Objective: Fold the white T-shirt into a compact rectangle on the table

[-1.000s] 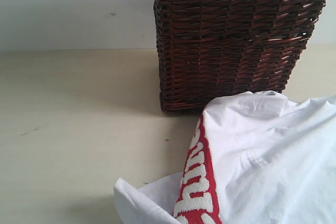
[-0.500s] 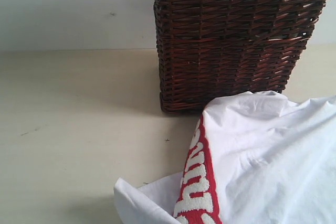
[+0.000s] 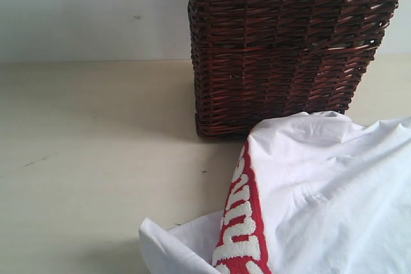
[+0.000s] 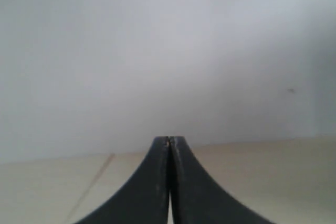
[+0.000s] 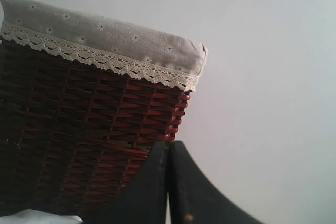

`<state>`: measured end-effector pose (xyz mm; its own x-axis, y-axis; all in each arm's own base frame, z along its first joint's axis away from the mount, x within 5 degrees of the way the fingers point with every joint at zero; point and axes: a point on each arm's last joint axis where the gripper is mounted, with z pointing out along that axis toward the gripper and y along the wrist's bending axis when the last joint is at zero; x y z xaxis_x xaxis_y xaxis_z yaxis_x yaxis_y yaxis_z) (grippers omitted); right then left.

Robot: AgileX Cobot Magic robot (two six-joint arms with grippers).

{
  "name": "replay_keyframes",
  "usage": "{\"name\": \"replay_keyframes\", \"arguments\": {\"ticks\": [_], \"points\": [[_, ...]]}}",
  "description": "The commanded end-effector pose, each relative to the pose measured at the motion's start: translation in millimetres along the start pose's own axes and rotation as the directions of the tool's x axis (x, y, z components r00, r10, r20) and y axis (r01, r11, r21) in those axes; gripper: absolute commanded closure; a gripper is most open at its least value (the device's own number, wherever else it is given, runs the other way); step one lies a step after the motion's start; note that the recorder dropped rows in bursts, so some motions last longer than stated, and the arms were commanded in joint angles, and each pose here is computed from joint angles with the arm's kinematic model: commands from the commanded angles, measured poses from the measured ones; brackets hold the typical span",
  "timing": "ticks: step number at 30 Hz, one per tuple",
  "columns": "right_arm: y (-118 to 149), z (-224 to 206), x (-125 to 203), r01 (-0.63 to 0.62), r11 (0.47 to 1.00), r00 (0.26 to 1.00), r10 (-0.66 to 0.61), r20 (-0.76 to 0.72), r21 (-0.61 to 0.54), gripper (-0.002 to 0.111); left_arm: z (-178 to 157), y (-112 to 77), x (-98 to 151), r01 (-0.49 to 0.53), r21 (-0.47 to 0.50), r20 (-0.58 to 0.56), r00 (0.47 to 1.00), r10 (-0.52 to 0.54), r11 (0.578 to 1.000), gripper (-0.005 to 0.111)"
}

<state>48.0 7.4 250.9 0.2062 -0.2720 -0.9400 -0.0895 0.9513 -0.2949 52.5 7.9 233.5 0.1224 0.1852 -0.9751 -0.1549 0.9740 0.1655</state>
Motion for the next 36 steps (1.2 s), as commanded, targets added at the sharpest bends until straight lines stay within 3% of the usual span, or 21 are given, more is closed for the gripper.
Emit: {"name": "replay_keyframes", "arguments": {"ticks": [1, 3, 7, 9, 11, 14, 16, 19, 20, 22, 24, 25, 26, 28, 30, 32, 36], "points": [[0.3, -0.5, 0.5, -0.004, 1.000, 1.000, 0.004, 0.006, -0.002, 0.108, -5.4, 13.2, -51.5, 0.169, -0.039, 0.155, 0.975, -0.161, 0.985, 0.107], [0.3, -0.5, 0.5, -0.004, 1.000, 1.000, 0.004, 0.006, -0.002, 0.108, 4.0, 5.4, -65.0, 0.270, 0.091, 0.097, 0.955, -0.279, 0.958, 0.107], [0.3, -0.5, 0.5, -0.004, 1.000, 1.000, 0.004, 0.006, -0.002, 0.108, 40.1, -22.5, -61.1, 0.298, 0.326, -0.194, 0.950, -0.245, 0.897, 0.107], [0.3, -0.5, 0.5, -0.004, 1.000, 1.000, 0.004, 0.006, -0.002, 0.108, 61.9, -42.1, -47.8, 0.362, 0.437, -0.395, 0.900, -0.186, 0.824, 0.107], [0.3, -0.5, 0.5, -0.004, 1.000, 1.000, 0.004, 0.006, -0.002, 0.108, 80.9, -60.1, -30.2, 0.451, 0.504, -0.575, 0.811, -0.104, 0.736, 0.107], [0.3, -0.5, 0.5, -0.004, 1.000, 1.000, 0.004, 0.006, -0.002, 0.108, 99.7, -77.9, -3.5, 0.546, 0.545, -0.738, 0.673, 0.054, 0.636, 0.107], [0.3, -0.5, 0.5, -0.004, 1.000, 1.000, 0.004, 0.006, -0.002, 0.108, 109.7, -85.1, 11.8, 0.570, 0.588, -0.780, 0.589, 0.213, 0.574, 0.107], [0.3, -0.5, 0.5, -0.004, 1.000, 1.000, 0.004, 0.006, -0.002, 0.108, 127.1, -87.7, 15.5, 0.559, 0.687, -0.727, 0.526, 0.442, 0.465, 0.107], [0.3, -0.5, 0.5, -0.004, 1.000, 1.000, 0.004, 0.006, -0.002, 0.108, 136.0, -88.3, 12.8, 0.551, 0.705, -0.709, 0.531, 0.465, 0.447, 0.107], [0.3, -0.5, 0.5, -0.004, 1.000, 1.000, 0.004, 0.006, -0.002, 0.108, 154.9, -89.8, 4.6, 0.527, 0.707, -0.706, 0.573, 0.418, 0.472, 0.107], [0.3, -0.5, 0.5, -0.004, 1.000, 1.000, 0.004, 0.006, -0.002, 0.108, 172.3, -92.0, -8.9, 0.534, 0.668, -0.724, 0.629, 0.283, 0.518, 0.107], [0.3, -0.5, 0.5, -0.004, 1.000, 1.000, 0.004, 0.006, -0.002, 0.108, 179.8, -93.7, -15.6, 0.576, 0.616, -0.747, 0.644, 0.166, 0.537, 0.107], [0.3, -0.5, 0.5, -0.004, 1.000, 1.000, 0.004, 0.006, -0.002, 0.108, 186.1, -96.2, -22.0, 0.640, 0.553, -0.770, 0.637, 0.035, 0.533, 0.107], [0.3, -0.5, 0.5, -0.004, 1.000, 1.000, 0.004, 0.006, -0.002, 0.108, 193.5, -104.4, -29.0, 0.723, 0.502, -0.781, 0.615, -0.111, 0.474, 0.107], [0.3, -0.5, 0.5, -0.004, 1.000, 1.000, 0.004, 0.006, -0.002, 0.108, 194.3, -117.1, -26.5, 0.728, 0.553, -0.766, 0.636, -0.098, 0.406, 0.107], [0.3, -0.5, 0.5, -0.004, 1.000, 1.000, 0.004, 0.006, -0.002, 0.108, 192.7, -127.2, -13.4, 0.686, 0.622, -0.742, 0.670, 0.006, 0.377, 0.107], [0.3, -0.5, 0.5, -0.004, 1.000, 1.000, 0.004, 0.006, -0.002, 0.108, 191.1, -145.4, 24.9, 0.702, 0.616, -0.782, 0.600, 0.168, 0.359, 0.107]]}}
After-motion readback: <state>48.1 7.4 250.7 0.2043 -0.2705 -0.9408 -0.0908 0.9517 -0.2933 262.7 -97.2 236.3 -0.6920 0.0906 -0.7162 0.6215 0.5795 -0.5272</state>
